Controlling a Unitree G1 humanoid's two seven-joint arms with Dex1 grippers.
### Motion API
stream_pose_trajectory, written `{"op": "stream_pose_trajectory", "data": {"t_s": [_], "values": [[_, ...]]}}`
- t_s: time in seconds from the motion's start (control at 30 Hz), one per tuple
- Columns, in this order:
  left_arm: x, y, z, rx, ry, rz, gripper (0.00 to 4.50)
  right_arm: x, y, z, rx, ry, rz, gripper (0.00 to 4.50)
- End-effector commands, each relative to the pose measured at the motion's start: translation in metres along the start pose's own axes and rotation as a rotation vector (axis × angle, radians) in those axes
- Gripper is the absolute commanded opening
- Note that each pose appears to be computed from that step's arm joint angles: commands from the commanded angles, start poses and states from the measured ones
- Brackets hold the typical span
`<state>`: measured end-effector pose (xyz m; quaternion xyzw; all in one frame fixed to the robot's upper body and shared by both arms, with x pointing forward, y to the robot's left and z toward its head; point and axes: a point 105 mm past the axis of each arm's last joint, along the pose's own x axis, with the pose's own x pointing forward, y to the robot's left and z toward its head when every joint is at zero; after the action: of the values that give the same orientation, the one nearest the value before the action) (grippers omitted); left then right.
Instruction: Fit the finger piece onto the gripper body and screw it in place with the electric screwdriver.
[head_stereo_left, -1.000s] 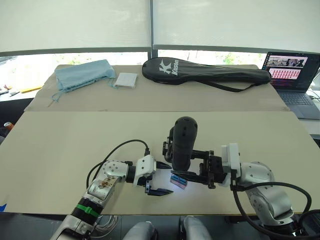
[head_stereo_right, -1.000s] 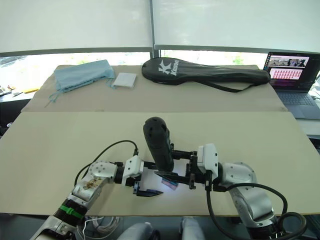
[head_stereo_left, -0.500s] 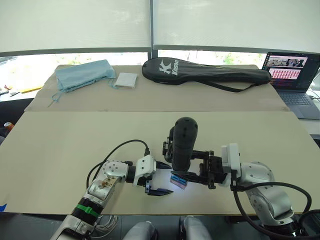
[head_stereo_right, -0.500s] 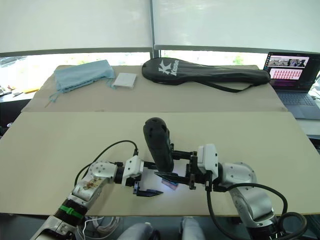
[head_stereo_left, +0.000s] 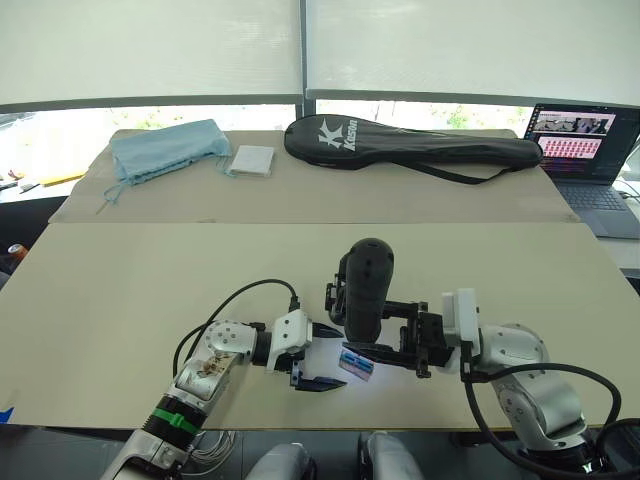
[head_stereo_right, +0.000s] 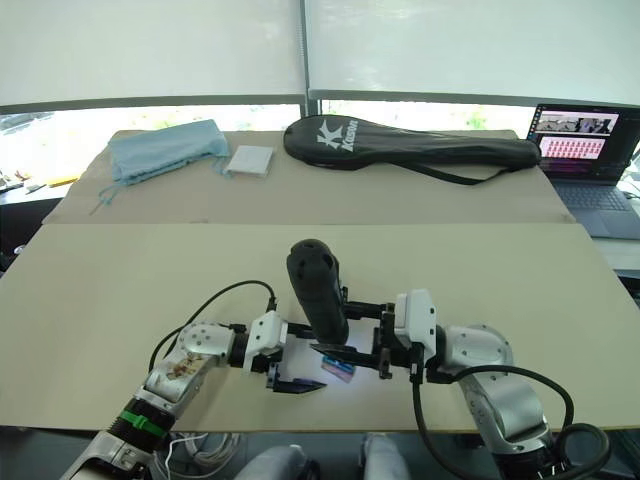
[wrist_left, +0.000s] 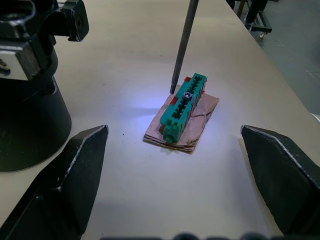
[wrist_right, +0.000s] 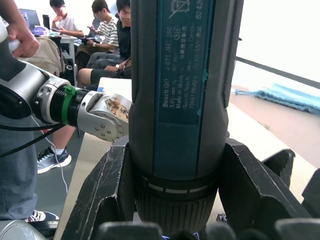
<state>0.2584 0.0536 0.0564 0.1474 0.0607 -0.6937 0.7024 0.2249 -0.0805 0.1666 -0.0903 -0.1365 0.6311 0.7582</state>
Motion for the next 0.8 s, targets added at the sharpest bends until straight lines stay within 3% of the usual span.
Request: {"op": "stream_pose_trajectory", "data": {"t_s": [0.03, 0.33, 0.47, 0.8], "values": [[0.006, -0.011, -0.015, -0.057, 0.023, -0.031, 4.47, 0.002, 0.002, 0.013, -0.060, -0.046, 0.011, 1.91], [0.006, -0.011, -0.016, -0.057, 0.023, -0.030, 4.47, 0.002, -0.002, 0.017, -0.082, -0.067, -0.010, 1.91], [0.007, -0.011, -0.013, -0.057, 0.019, -0.030, 4.47, 0.003, -0.005, 0.033, -0.065, -0.143, -0.025, 1.91], [0.007, -0.012, -0.010, -0.058, 0.018, -0.035, 4.47, 0.003, 0.003, 0.025, 0.010, -0.098, 0.006, 1.91]]}}
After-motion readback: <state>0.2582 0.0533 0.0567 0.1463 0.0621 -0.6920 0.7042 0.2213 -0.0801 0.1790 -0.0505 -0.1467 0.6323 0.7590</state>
